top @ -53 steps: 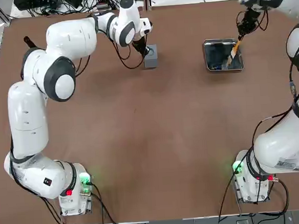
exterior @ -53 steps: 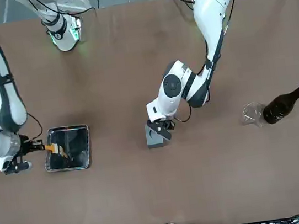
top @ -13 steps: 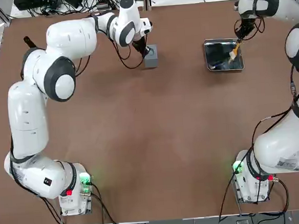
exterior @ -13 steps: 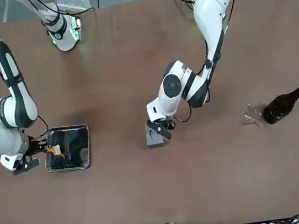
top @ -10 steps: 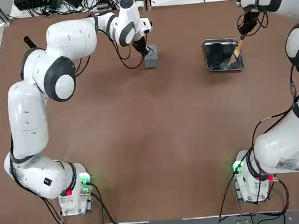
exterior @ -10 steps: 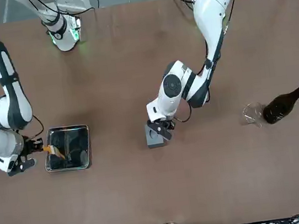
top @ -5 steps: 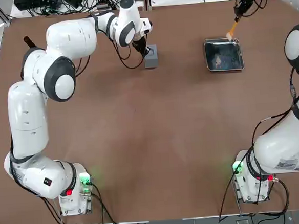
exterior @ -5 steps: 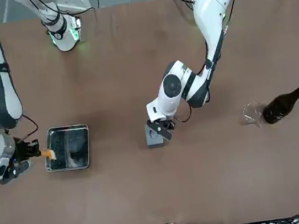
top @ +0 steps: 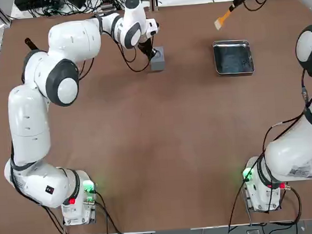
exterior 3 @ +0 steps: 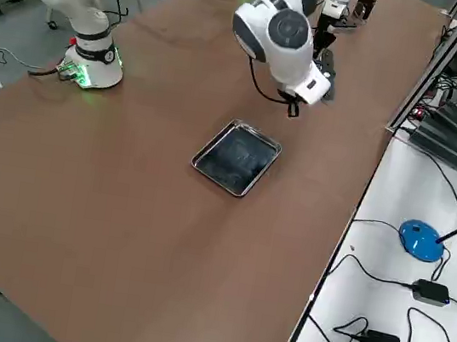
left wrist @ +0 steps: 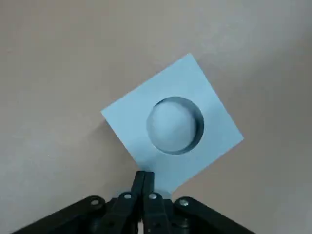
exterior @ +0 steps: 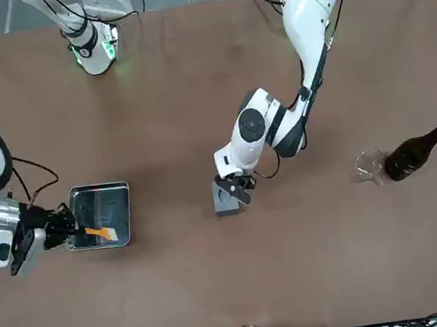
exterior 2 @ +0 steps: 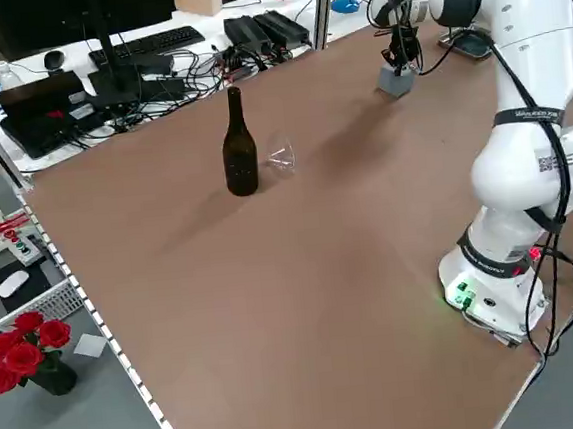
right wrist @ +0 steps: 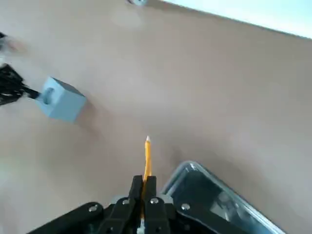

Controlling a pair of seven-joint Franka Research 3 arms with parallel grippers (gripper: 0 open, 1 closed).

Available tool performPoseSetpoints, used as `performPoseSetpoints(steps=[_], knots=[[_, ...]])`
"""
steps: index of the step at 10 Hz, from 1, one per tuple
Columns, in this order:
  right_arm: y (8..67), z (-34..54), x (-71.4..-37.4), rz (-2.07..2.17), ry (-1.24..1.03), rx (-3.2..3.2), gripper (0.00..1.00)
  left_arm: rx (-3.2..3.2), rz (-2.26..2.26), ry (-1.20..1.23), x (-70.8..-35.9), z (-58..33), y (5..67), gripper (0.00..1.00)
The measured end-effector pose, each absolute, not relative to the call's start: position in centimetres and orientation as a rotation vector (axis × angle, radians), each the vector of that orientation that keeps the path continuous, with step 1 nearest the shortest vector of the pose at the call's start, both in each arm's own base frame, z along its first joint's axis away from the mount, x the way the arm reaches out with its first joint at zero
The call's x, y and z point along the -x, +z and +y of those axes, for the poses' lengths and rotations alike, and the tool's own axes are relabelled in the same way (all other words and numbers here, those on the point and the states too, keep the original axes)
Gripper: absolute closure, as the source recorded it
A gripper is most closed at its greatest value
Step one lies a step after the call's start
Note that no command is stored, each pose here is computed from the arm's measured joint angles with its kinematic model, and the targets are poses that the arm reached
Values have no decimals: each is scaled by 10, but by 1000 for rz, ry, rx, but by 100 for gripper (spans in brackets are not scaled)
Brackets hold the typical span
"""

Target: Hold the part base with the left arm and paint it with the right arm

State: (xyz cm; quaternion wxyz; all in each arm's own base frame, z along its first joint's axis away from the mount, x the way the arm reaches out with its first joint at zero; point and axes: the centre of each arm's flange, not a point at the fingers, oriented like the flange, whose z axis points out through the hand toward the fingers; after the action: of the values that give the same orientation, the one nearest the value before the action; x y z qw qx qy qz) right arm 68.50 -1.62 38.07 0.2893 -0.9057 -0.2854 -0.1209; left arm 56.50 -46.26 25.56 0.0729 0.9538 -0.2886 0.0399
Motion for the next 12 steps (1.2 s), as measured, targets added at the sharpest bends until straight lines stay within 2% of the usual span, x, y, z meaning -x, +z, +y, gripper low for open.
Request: performPoseSetpoints(steps=[4, 8, 12], knots=[[279, -4, -697, -876, -596, 2060, 96, -2865, -867, 120, -565, -463, 256, 95], [223, 13, -698, -1015, -863, 1844, 96, -2865, -867, 120, -565, -463, 256, 95], [171, 83, -686, -1140, -929, 1662, 96, -2865, -867, 120, -565, -463, 256, 95]])
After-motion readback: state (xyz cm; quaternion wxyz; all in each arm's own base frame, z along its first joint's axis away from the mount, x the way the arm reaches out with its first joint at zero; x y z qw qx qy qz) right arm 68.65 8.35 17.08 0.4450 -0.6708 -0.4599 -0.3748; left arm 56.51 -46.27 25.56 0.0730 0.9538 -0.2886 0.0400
